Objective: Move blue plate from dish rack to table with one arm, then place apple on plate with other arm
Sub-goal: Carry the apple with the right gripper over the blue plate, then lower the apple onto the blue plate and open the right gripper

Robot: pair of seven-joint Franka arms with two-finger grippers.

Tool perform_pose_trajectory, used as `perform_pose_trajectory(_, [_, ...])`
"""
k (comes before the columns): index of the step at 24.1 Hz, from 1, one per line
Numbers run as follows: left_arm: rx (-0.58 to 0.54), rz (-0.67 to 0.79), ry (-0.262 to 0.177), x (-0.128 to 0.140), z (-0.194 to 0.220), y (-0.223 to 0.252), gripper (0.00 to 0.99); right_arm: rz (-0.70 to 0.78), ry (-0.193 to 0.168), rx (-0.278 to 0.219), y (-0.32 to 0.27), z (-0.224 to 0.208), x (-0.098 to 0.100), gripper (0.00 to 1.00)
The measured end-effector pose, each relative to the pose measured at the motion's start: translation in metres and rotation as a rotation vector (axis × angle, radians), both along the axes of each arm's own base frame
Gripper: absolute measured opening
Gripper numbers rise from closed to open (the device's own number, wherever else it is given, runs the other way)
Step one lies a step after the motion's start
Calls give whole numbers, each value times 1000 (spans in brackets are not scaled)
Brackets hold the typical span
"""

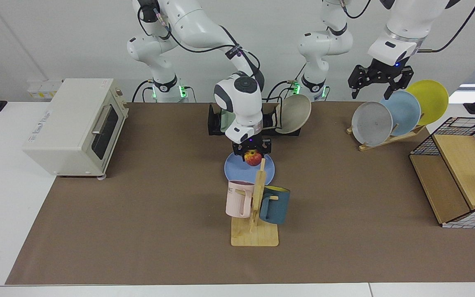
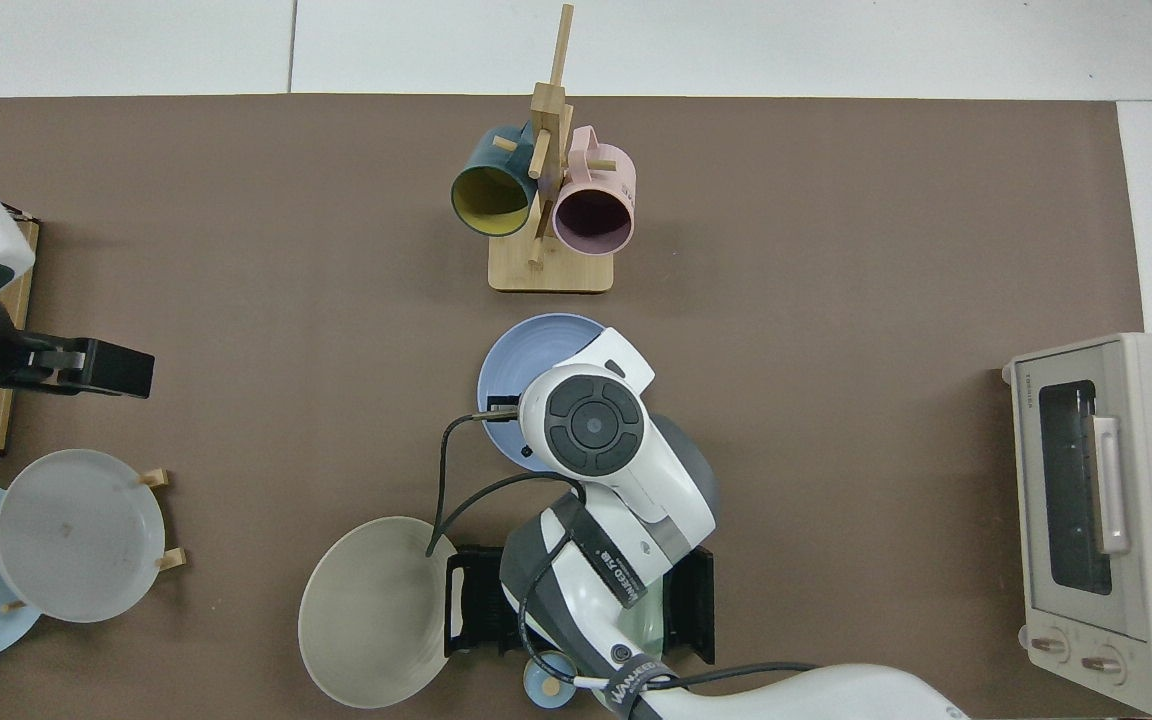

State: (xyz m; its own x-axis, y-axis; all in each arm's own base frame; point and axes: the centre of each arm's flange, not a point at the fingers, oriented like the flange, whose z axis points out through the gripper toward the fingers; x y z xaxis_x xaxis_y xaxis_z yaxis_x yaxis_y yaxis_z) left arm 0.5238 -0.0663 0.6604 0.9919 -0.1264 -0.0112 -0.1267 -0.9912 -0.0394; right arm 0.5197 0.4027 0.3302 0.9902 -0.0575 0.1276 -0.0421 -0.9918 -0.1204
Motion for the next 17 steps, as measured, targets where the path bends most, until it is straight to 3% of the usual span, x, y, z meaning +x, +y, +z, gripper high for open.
perform_pose_trajectory(17, [0,0,0,0,0,0,991,-14,13,-13,-14,-18,10,775])
